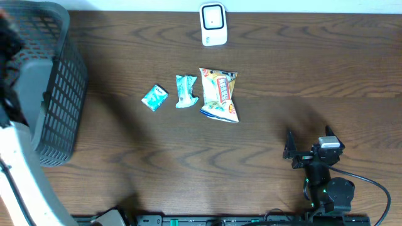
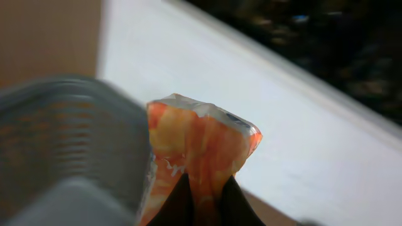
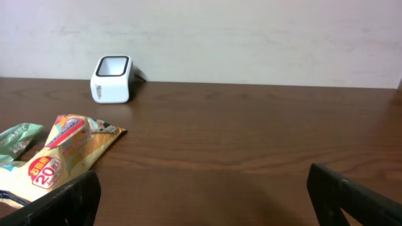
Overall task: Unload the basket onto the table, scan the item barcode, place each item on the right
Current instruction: 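Reach the left gripper into the basket and grasp the orange box, then carry the orange box with the left gripper and release it near the scanner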
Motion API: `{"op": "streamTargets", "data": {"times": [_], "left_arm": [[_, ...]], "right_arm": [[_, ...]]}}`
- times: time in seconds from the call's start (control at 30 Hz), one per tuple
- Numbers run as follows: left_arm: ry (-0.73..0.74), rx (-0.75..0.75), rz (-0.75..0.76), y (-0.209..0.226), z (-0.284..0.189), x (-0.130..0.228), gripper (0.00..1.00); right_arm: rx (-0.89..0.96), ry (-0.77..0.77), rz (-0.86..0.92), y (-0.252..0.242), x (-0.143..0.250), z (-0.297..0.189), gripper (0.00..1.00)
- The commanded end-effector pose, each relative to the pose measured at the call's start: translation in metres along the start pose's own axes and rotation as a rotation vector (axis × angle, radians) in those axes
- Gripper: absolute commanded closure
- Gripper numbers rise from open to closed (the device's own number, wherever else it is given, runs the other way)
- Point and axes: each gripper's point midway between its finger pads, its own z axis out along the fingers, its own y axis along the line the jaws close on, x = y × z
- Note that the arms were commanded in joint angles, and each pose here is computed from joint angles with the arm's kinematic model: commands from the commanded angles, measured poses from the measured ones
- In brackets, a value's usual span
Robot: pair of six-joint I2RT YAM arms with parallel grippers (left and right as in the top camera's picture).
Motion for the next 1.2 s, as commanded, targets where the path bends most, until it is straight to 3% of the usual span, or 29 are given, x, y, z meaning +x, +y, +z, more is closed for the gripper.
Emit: {"op": "streamTargets", "data": {"times": [0.0,0.17,0.37,0.53,0.73,0.93,1.17], "left_arm": [[0.032,0.180,-0.001,-0.069,-0.016,0.011,0.93],[0.197,0.300,0.069,-0.126,-0.021,0.067,0.93],[0.459,0.333,0.103,-0.160,-0.015,0.152,0.93],[0.629,0.176,0.201,-0.155,0.007,0.227,0.93],[0.694,-0.007,0.340,-0.142,0.043,0.294,0.92],[0.801,-0.061,0.342,-0.135,0.072,0.365,0.92],[0.840,-0.051,0.336,-0.130,0.099,0.410,0.86]], "right_arm": [[0.006,0.000,-0.011,-0.001,0.001,0.000,0.01],[0.006,0.000,-0.011,-0.001,0.001,0.000,0.01],[0.006,0.000,-0.011,-0.001,0.001,0.000,0.01],[0.006,0.000,-0.011,-0.001,0.001,0.000,0.01],[0.006,0.000,-0.011,-0.001,0.001,0.000,0.01],[0.006,0.000,-0.011,-0.001,0.001,0.000,0.01],[0.006,0.000,-0.011,-0.001,0.001,0.000,0.01]]}}
